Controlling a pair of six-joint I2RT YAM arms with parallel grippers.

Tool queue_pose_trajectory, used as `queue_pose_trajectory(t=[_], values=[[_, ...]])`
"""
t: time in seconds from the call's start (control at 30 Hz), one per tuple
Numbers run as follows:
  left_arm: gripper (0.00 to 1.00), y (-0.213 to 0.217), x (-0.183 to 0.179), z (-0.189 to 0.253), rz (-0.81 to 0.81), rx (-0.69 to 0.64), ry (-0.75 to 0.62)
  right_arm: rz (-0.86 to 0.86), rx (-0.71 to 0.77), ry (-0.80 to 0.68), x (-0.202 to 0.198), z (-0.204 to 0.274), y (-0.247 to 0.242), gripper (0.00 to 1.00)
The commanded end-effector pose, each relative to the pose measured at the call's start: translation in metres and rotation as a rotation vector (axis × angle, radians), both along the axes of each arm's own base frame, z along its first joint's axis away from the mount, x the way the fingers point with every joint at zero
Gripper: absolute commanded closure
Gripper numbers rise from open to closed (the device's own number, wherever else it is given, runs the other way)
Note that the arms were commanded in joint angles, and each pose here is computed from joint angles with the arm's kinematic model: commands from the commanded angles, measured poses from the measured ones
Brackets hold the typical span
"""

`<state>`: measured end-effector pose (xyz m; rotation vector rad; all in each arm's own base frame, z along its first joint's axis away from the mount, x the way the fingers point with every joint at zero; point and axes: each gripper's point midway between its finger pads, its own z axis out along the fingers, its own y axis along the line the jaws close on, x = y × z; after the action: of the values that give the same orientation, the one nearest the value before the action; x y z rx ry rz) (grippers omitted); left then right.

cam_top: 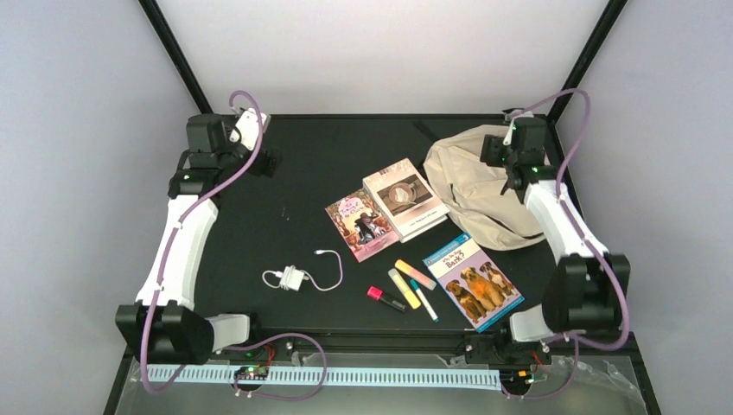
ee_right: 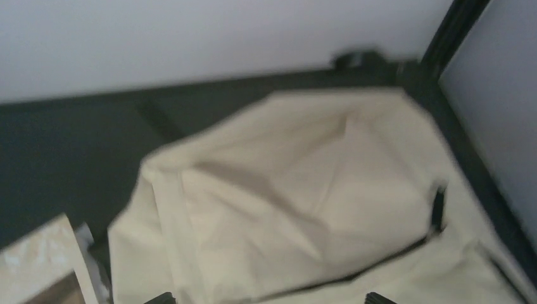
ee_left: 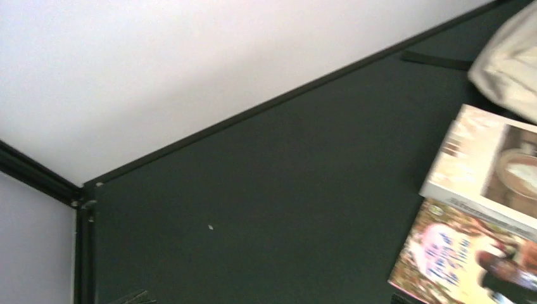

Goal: Pack the student bag

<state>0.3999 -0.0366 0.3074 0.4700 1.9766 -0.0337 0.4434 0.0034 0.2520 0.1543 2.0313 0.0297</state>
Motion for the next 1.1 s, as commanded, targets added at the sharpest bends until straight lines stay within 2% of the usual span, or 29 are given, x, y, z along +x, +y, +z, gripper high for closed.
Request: queue_pose_trajectory(t=[0.0, 0.17, 0.37, 0.5, 0.57, 0.63, 0.7, 0.8, 0.83, 0.97, 1.07], values=[[0.01, -0.024, -0.049, 0.004, -0.138, -0.05, 0.14, -0.009, -0.018, 0.436, -0.026, -0.096, 0.0, 0.17], [0.01, -0.029, -0.061, 0.005, -0.152, -0.072, 0.187, 0.011, -0.016, 0.517, -0.018, -0.127, 0.005, 0.04], [0.01, -0.026, -0.068, 0.002, -0.124, -0.075, 0.206, 0.062, -0.012, 0.617, -0.006, -0.169, 0.023, 0.04], [0.01, -0.025, -0.073, 0.003, -0.118, -0.076, 0.191, 0.061, -0.095, 0.693, 0.005, -0.197, 0.029, 0.04], [0.01, -0.025, -0.074, 0.004, -0.116, -0.076, 0.186, 0.071, -0.099, 0.749, 0.007, -0.213, 0.031, 0.11], [0.01, -0.023, -0.075, 0.004, -0.107, -0.071, 0.181, 0.09, -0.085, 0.78, 0.005, -0.224, 0.035, 0.25], [0.01, -0.021, -0.075, 0.005, -0.096, -0.065, 0.176, 0.1, -0.076, 0.765, 0.005, -0.222, 0.037, 0.49], [0.01, -0.02, -0.075, 0.005, -0.089, -0.063, 0.173, 0.092, -0.086, 0.709, 0.009, -0.203, 0.035, 0.92], [0.01, -0.02, -0.075, 0.006, -0.09, -0.066, 0.173, 0.086, -0.096, 0.686, 0.011, -0.194, 0.033, 0.98], [0.01, -0.021, -0.077, 0.008, -0.095, -0.069, 0.171, 0.07, -0.124, 0.576, 0.023, -0.144, 0.028, 0.99], [0.01, -0.021, -0.079, 0.01, -0.095, -0.064, 0.166, 0.099, -0.104, 0.438, 0.029, -0.088, 0.035, 0.99]])
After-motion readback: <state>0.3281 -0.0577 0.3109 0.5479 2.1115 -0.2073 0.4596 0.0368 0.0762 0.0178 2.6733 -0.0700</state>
